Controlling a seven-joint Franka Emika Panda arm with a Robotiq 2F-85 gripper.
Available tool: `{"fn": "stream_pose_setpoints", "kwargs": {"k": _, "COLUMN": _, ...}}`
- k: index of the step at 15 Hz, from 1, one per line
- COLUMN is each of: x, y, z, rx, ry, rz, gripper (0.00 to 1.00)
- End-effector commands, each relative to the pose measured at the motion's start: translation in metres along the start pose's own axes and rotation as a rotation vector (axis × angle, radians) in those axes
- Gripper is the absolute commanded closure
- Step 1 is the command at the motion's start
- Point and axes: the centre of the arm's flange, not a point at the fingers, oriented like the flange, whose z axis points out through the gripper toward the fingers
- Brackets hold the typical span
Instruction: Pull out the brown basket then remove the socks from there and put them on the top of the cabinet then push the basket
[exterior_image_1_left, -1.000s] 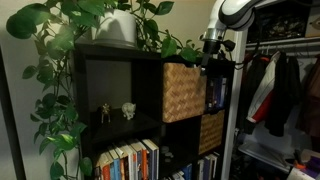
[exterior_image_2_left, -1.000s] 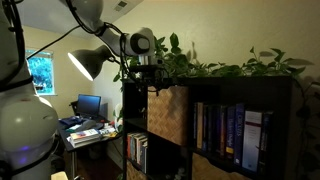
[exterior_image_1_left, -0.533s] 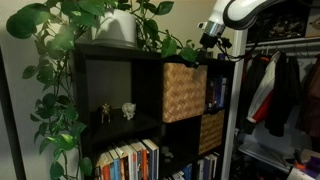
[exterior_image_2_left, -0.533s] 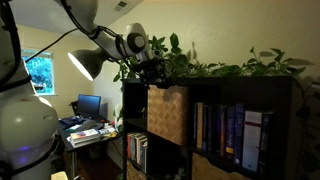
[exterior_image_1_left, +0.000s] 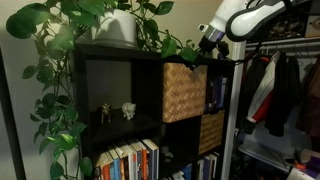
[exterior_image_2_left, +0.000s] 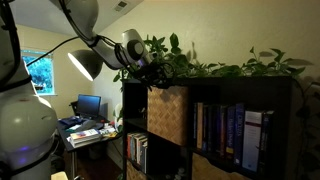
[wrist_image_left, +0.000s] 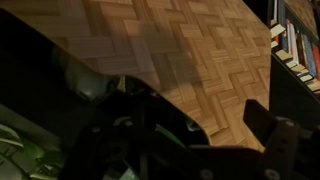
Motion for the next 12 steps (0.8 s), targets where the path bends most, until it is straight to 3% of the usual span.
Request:
{"fn": "stream_pose_setpoints", "kwargs": {"k": 1, "x": -0.01, "y": -0.007, "z": 0.009, "rx": -0.019, "ry": 0.042, "rz": -0.005, "gripper": 0.0}}
{"fn": "stream_pose_setpoints", "kwargs": {"k": 12, "x": -0.014, "y": -0.011, "z": 0.026, "rx": 0.028, "ry": 0.032, "rz": -0.025, "gripper": 0.0}}
